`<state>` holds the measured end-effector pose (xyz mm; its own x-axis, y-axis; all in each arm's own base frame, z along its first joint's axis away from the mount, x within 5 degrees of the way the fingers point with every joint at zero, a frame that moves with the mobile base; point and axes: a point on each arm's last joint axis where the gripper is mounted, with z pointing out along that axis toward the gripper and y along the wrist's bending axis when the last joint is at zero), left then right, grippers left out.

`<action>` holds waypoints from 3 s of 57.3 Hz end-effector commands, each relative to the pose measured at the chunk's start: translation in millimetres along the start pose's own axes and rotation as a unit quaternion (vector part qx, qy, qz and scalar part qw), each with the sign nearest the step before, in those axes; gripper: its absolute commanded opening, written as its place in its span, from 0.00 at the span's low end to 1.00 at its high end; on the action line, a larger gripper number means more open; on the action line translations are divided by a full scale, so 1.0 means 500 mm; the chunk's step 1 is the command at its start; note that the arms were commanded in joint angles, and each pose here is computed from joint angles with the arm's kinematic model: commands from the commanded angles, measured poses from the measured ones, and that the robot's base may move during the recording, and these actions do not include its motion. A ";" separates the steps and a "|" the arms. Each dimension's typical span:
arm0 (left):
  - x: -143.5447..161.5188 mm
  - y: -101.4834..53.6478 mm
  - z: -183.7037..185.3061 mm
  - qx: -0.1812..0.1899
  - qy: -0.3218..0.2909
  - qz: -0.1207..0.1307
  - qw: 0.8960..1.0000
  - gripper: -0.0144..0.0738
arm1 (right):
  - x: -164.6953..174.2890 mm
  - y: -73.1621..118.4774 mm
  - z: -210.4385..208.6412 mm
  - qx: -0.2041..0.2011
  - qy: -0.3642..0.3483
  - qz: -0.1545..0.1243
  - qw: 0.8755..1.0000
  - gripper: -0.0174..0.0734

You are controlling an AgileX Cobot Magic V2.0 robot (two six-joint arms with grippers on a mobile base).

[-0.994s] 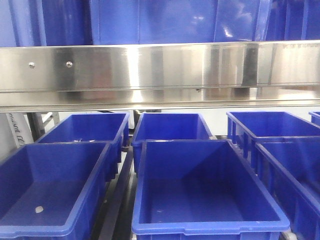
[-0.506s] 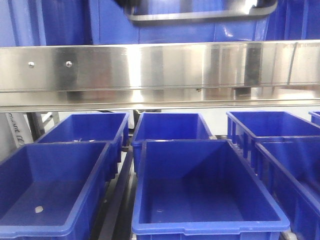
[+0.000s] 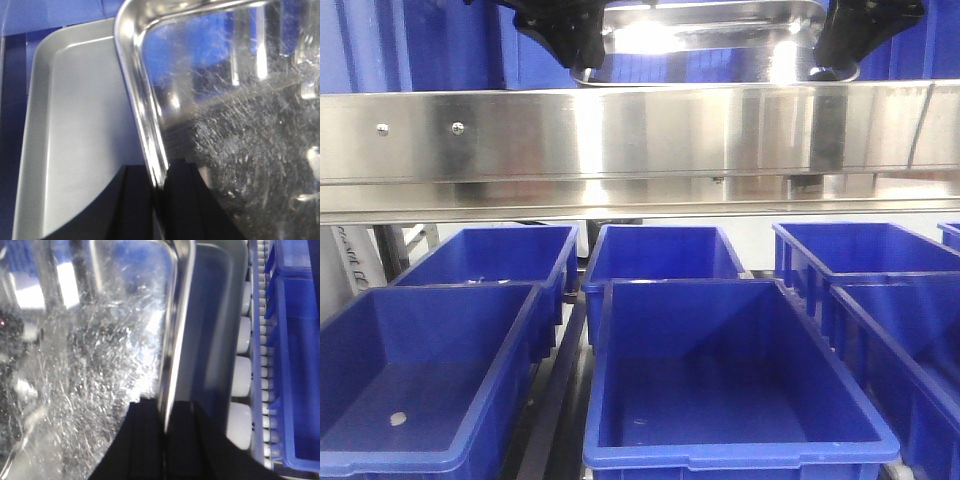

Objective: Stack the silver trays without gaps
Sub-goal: 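Raise the held tray with both grippers over the silver tray on the shelf, then lower the tray onto the other tray and open both grippers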

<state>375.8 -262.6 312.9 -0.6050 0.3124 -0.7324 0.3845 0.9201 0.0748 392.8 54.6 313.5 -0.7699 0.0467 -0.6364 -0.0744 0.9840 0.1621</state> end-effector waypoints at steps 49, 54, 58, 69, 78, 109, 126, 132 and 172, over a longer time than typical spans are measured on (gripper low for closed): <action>-0.058 0.012 -0.096 -0.012 -0.034 -0.003 0.999 0.40 | -0.028 0.021 -0.119 -0.013 -0.082 -0.016 0.996 0.32; -0.076 0.021 -0.138 -0.012 -0.051 -0.012 0.999 0.37 | -0.032 0.026 -0.165 -0.016 -0.107 -0.020 0.994 0.32; -0.086 0.029 -0.171 -0.010 -0.068 -0.017 0.997 0.28 | -0.032 0.030 -0.204 -0.019 -0.126 -0.022 0.992 0.32; -0.103 0.049 -0.256 -0.007 -0.109 -0.027 0.994 0.15 | -0.024 0.039 -0.310 -0.024 -0.175 -0.037 0.984 0.11; -0.117 0.062 -0.340 0.006 -0.161 -0.035 0.986 0.15 | 0.000 0.044 -0.402 -0.027 -0.221 -0.055 0.973 0.10; -0.013 0.061 -0.543 0.083 -0.299 0.005 0.951 0.14 | 0.281 0.016 -0.580 -0.028 -0.382 -0.076 0.920 0.10; 0.169 0.104 -0.584 0.112 -0.322 0.019 0.940 0.14 | 0.448 0.000 -0.597 -0.062 -0.432 -0.058 0.898 0.10; 0.231 0.119 -0.591 0.115 -0.321 0.019 0.940 0.14 | 0.480 -0.001 -0.594 -0.079 -0.441 -0.048 0.893 0.10; 0.359 0.174 -0.644 0.101 -0.328 0.001 0.939 0.14 | 0.501 -0.003 -0.585 -0.082 -0.429 -0.049 0.898 0.10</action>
<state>77.3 -49.6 406.3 -0.0711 0.0525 -0.9961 0.5387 0.8425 0.0059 15.5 14.8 373.1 -0.0149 0.1449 -0.9893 -0.2603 0.9548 0.1437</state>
